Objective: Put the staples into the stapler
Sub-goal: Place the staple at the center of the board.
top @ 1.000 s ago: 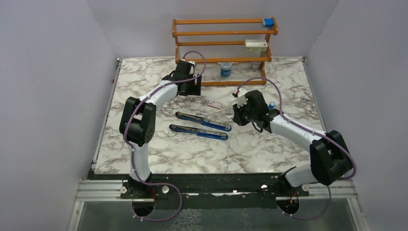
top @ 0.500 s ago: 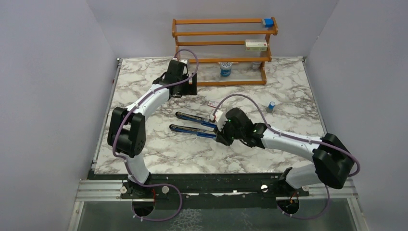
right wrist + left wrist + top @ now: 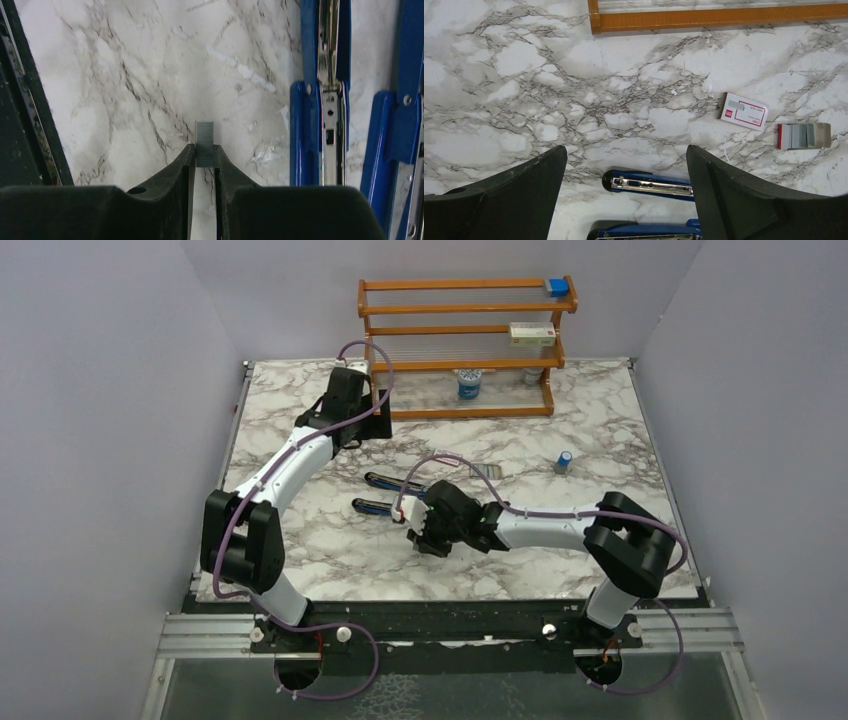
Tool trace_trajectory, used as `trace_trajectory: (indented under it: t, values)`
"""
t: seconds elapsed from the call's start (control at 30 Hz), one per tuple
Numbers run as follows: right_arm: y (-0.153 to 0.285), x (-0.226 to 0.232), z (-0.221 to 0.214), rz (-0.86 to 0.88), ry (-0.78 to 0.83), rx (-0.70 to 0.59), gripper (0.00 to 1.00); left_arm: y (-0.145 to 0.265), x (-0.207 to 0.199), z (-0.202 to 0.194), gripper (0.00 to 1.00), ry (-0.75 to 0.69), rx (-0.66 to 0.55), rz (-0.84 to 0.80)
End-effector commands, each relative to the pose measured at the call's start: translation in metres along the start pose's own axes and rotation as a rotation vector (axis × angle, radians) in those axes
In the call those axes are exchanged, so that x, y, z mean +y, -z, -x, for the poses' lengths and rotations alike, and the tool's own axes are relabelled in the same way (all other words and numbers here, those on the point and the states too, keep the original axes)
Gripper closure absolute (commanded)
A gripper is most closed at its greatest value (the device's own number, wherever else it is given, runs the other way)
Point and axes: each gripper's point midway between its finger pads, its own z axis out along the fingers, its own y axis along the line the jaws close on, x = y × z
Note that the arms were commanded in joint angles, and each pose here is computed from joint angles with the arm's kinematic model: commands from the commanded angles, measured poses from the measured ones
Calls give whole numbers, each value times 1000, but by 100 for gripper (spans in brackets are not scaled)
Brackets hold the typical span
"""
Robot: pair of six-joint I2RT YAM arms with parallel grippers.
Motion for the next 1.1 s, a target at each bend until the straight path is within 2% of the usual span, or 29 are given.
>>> trace_trajectory:
  t: [0.0,0.2,0.33,0.53,0.63,0.8,0.93,1.07]
  values:
    - [-15,6,28,37,81,-59,78,6,10,5,8,-7,-30,36]
    - [-25,10,26,74,87,-35,76,1,11,3,8,-3,-20,36]
    - [-25,9,25,66,74,-30,68,0,11,1,8,-7,-15,39]
    - [14,-12,63,-102,-45,-188,65,1,14,7,8,-12,-31,51]
    - [41,-40,66,-210,-147,-232,64,-2,16,9,8,-13,-31,55]
    - [97,-120,43,-445,-422,-319,65,-7,11,17,9,-7,-40,39]
    - [120,-178,5,-624,-578,-236,70,-12,0,35,10,5,-69,4]
    - [124,-211,-14,-611,-683,-171,74,-23,-3,35,11,-7,-67,-3]
